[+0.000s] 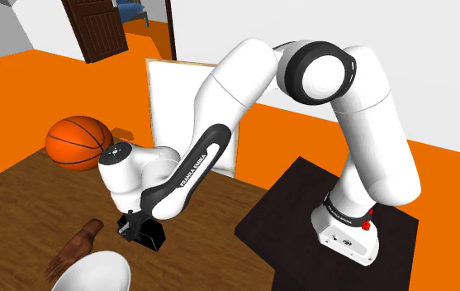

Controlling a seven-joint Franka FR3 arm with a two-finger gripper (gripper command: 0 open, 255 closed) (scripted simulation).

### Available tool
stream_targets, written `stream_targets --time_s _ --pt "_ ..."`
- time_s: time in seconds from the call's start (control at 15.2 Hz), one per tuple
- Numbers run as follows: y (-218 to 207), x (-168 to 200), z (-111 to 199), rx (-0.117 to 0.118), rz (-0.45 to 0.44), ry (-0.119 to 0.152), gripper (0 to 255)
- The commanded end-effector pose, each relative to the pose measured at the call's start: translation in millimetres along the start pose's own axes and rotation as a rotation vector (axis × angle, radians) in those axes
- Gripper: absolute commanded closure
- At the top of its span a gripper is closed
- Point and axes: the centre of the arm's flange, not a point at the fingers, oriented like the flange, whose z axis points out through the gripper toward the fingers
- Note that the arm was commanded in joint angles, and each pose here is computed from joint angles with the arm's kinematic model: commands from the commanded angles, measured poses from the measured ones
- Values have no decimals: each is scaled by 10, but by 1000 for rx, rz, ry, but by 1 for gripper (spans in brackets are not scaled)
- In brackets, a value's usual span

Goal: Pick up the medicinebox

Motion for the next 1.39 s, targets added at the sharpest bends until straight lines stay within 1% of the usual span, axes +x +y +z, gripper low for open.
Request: stream_targets --time_s 0.0,0.2,1.19,1.32 --pt "10 4 11 -1 2 -1 255" --pt "7 2 18 -1 2 -1 255" --pt "-3 5 -774 -1 2 -1 255" --pt "-3 5 -782 -1 2 -1 255"
